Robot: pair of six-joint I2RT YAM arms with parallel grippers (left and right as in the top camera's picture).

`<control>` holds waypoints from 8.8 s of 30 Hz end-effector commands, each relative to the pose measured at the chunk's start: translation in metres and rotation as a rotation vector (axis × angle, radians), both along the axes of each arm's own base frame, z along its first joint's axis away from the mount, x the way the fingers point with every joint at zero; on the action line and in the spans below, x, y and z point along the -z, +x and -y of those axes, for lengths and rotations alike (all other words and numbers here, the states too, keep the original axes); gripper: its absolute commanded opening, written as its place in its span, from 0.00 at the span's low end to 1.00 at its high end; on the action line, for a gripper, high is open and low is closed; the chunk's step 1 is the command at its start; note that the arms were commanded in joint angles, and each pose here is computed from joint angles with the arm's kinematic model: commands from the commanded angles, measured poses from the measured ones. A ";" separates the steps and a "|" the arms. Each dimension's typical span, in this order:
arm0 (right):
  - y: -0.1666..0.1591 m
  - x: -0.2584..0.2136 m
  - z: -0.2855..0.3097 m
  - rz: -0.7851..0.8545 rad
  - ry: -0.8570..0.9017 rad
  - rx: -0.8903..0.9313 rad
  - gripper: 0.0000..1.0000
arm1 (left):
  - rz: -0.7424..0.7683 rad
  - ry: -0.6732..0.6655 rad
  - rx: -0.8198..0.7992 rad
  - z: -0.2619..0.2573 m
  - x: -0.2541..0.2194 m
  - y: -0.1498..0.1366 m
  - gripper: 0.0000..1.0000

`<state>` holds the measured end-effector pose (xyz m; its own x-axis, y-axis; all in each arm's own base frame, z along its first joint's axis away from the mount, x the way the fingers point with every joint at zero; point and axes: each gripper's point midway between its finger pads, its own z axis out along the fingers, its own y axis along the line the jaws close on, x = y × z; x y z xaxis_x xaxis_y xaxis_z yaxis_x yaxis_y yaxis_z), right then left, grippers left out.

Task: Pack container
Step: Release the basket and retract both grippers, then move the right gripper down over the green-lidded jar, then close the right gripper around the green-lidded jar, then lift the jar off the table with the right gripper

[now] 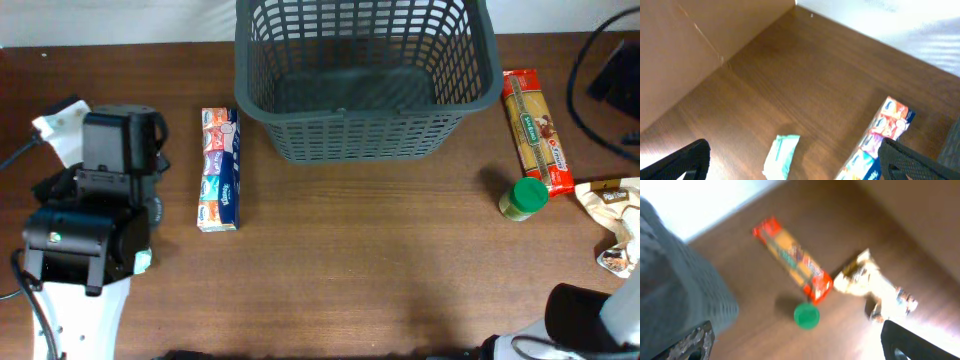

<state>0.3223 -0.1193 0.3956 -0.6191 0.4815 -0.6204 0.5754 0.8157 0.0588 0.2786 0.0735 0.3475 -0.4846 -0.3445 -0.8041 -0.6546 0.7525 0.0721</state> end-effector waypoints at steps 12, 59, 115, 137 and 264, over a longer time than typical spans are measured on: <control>0.015 0.086 -0.022 -0.215 0.251 -0.167 0.99 | -0.015 -0.066 0.030 0.005 0.004 -0.004 1.00; -0.046 0.219 0.010 -0.465 0.189 0.212 0.99 | -0.015 -0.066 0.030 0.005 0.004 -0.004 1.00; 0.007 0.334 0.016 -0.496 0.327 0.354 0.99 | -0.015 -0.066 0.030 0.005 0.004 -0.004 1.00; -0.005 0.359 0.020 -0.594 0.375 0.307 0.99 | -0.015 -0.066 0.030 0.005 0.004 -0.004 1.00; 0.004 0.383 0.002 -0.652 0.286 0.125 0.55 | -0.015 -0.066 0.030 0.005 0.004 -0.004 1.00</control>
<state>0.3319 -0.1208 0.0215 -0.7483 0.6633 0.0012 0.6600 0.7447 -0.0988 0.2760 0.0671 0.3367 -0.5284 -0.3722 -0.7631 -0.6251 0.7787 0.0531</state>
